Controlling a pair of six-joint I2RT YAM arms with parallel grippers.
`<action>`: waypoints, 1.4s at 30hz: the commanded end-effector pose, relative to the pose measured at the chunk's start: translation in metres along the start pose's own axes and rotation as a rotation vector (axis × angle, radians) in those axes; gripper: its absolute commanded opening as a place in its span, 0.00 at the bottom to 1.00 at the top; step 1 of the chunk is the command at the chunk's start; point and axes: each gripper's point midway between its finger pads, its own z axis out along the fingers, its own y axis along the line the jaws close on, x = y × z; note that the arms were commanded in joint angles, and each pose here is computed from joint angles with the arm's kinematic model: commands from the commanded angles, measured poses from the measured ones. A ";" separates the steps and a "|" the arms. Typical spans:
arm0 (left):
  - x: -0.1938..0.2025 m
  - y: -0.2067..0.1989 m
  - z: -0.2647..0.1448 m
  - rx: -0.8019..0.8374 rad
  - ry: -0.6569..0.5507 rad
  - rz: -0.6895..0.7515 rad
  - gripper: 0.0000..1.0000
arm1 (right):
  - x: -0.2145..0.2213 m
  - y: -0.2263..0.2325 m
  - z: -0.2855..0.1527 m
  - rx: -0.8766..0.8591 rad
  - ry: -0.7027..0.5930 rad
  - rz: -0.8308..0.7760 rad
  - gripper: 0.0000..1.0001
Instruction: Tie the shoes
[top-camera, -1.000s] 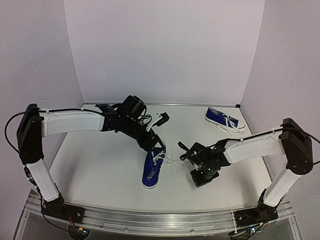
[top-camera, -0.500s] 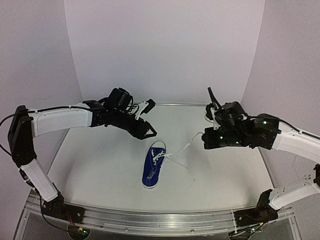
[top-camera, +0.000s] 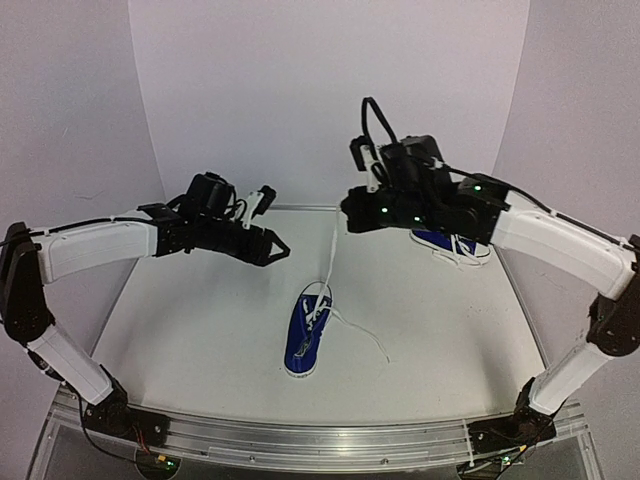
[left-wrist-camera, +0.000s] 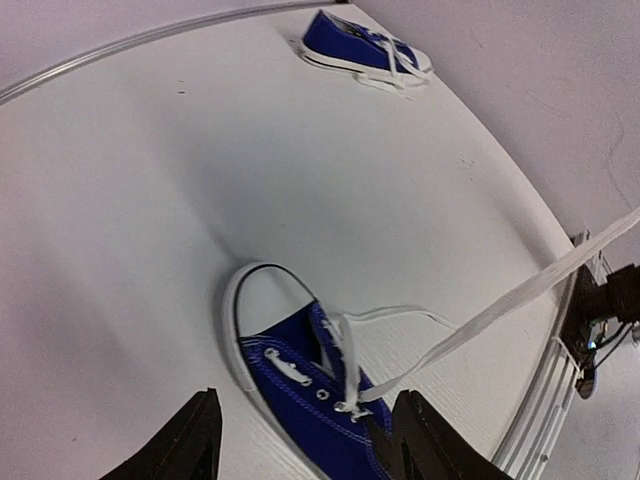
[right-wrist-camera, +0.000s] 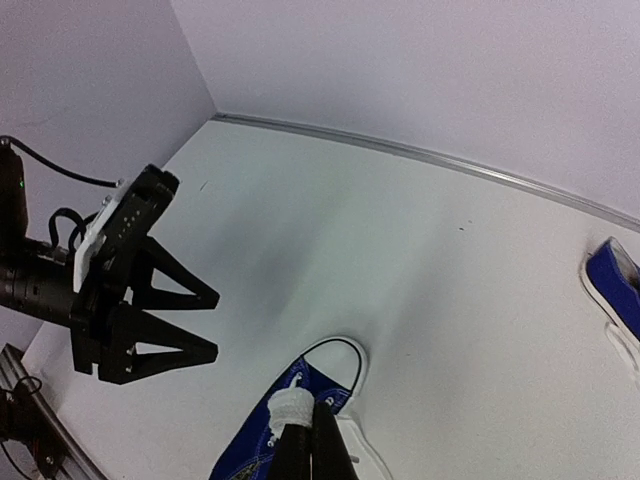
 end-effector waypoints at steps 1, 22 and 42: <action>-0.029 0.038 -0.049 -0.110 -0.173 -0.133 0.62 | -0.025 0.049 0.041 -0.160 -0.031 -0.081 0.00; -0.003 -0.085 0.106 0.380 0.217 0.370 0.59 | 0.183 -0.046 -0.096 -0.133 0.217 0.600 0.00; 0.088 -0.159 0.188 0.525 0.288 0.874 0.40 | 0.277 -0.050 -0.095 0.005 0.463 0.645 0.00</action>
